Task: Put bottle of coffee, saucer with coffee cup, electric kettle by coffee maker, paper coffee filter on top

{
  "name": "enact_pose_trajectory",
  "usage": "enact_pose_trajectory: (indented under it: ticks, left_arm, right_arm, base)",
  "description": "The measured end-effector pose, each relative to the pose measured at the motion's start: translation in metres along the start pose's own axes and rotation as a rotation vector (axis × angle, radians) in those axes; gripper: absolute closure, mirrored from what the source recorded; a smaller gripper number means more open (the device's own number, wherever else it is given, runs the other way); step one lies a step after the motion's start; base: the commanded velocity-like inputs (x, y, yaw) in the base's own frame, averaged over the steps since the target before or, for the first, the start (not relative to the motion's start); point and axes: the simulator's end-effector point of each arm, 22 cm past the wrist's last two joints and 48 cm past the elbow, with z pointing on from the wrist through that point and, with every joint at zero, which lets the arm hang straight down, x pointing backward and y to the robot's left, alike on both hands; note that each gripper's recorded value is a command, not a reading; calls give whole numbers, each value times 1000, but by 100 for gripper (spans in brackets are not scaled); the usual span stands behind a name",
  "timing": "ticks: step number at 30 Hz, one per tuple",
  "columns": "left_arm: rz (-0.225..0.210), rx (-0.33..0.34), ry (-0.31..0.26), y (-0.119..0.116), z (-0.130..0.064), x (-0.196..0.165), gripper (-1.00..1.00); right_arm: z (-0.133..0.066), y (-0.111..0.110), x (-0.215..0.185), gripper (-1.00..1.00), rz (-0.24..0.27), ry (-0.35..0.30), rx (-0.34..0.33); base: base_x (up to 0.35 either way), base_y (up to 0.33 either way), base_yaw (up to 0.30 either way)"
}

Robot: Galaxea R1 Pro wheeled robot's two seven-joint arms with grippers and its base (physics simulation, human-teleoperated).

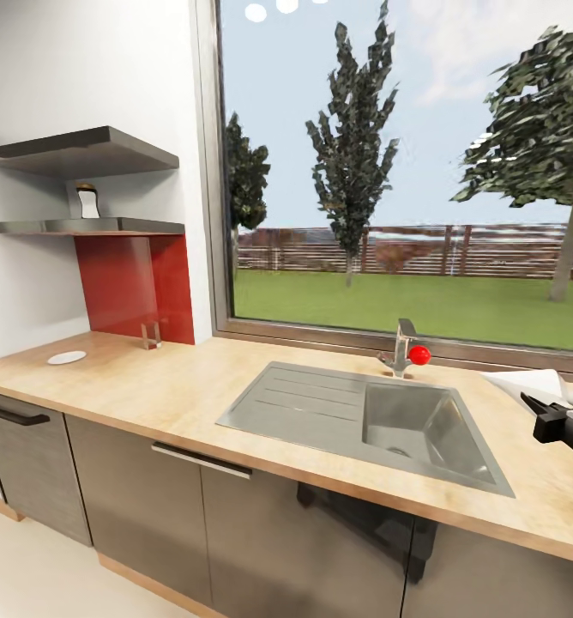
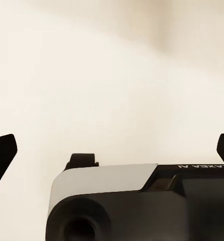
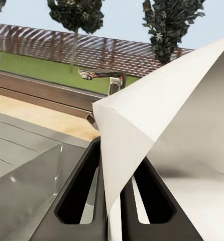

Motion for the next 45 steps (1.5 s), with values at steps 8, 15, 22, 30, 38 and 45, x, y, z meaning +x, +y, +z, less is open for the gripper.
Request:
enact_pose_trajectory:
  ticks: [8,15,22,30,38,45]
  left_arm:
    - [0,1,0,0,0,0,-100]
    - [0,1,0,-1,0,0,-100]
    - [0,0,0,0,0,0,-100]
    - [0,0,0,0,0,0,-100]
    - [1,1,0,-1,0,0,-100]
    - [1,2,0,-1,0,0,-100]
  right_arm:
    - [0,0,0,100,0,0,1]
    - [0,0,0,100,0,0,1]
    - [0,0,0,100,0,0,1]
    - [0,0,0,100,0,0,1]
    - [0,0,0,100,0,0,1]
    - [0,0,0,100,0,0,1]
  base:
    - [0,0,0]
    - [0,0,0]
    - [0,0,0]
    - [0,0,0]
    - [0,0,0]
    - [0,0,0]
